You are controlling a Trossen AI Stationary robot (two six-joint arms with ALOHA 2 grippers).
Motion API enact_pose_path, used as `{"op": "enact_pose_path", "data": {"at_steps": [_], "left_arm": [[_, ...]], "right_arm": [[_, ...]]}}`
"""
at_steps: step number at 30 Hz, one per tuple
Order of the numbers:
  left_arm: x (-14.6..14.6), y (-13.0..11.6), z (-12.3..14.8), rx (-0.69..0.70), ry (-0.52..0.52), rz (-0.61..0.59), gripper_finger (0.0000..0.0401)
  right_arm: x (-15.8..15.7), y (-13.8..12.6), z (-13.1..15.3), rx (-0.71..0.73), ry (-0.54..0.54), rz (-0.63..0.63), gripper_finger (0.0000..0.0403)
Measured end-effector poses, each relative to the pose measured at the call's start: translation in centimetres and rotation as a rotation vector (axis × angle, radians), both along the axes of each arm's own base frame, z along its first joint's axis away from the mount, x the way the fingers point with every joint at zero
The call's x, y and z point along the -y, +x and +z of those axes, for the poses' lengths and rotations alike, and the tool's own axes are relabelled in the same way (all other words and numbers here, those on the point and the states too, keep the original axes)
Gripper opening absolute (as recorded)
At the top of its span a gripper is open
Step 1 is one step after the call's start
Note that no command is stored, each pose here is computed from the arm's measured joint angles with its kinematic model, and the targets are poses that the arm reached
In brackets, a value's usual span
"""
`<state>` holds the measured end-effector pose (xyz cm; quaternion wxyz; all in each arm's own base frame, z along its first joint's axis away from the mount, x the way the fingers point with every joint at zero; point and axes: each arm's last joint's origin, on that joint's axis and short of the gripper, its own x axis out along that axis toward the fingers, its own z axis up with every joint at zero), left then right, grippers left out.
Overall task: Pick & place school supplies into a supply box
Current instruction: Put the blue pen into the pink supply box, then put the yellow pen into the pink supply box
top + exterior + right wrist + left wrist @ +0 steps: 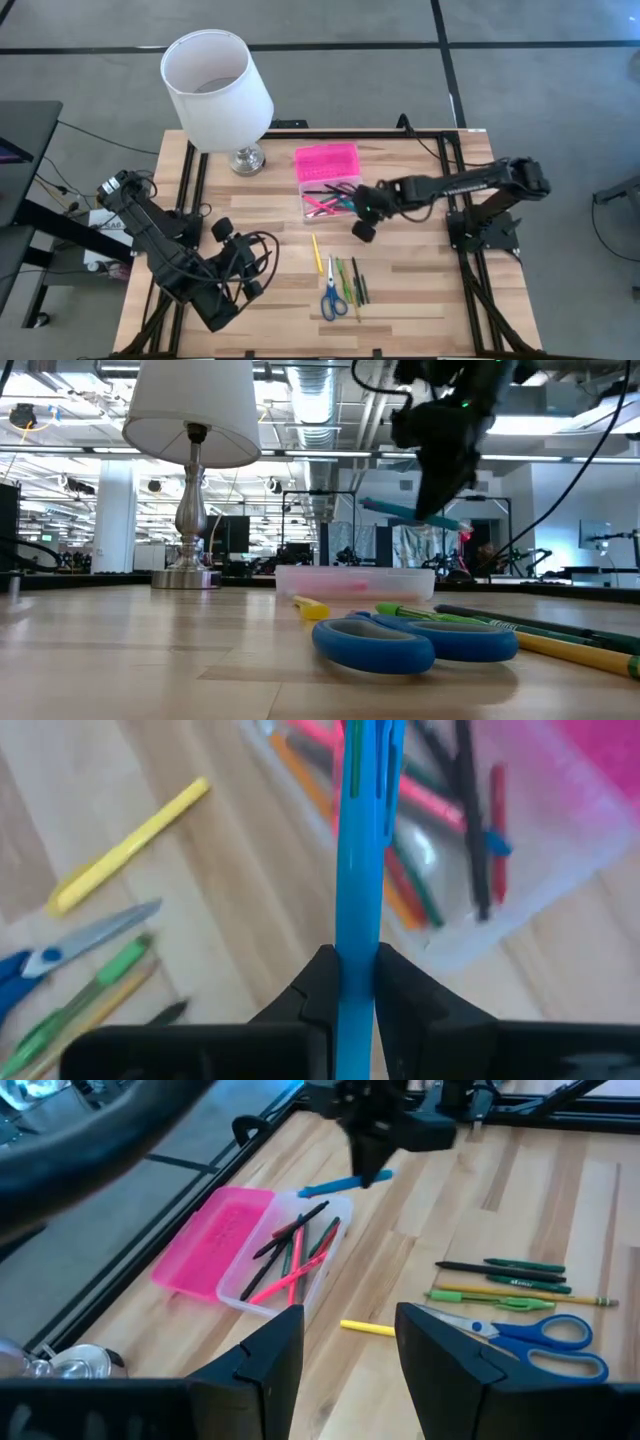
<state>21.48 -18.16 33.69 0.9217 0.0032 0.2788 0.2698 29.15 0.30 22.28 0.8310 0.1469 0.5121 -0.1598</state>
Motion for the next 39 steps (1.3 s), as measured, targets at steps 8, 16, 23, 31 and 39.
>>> {"op": "enact_pose_path", "data": {"at_steps": [8,16,23,31,39], "left_arm": [[0.0,0.0,-0.1,-0.012,-0.016,-0.002,0.0155],[-0.4,0.3,-0.1,0.0,-0.034,0.028,0.0155],[-0.4,0.3,-0.1,0.013,-0.054,0.043,0.0155],[-0.4,0.4,-0.1,0.01,-0.049,0.042,0.0155],[-1.1,0.9,-0.1,0.01,-0.048,0.074,0.0155]], "right_arm": [[4.0,3.9,0.6,0.061,-0.037,0.11,0.0034],[5.4,6.8,-1.4,-0.037,-0.037,0.163,0.0036],[7.0,6.4,-3.2,-0.177,0.02,0.069,0.0068],[7.7,6.2,-2.2,-0.133,0.016,0.033,0.0098],[6.4,6.1,0.4,-0.012,-0.007,0.043,0.012]]}}
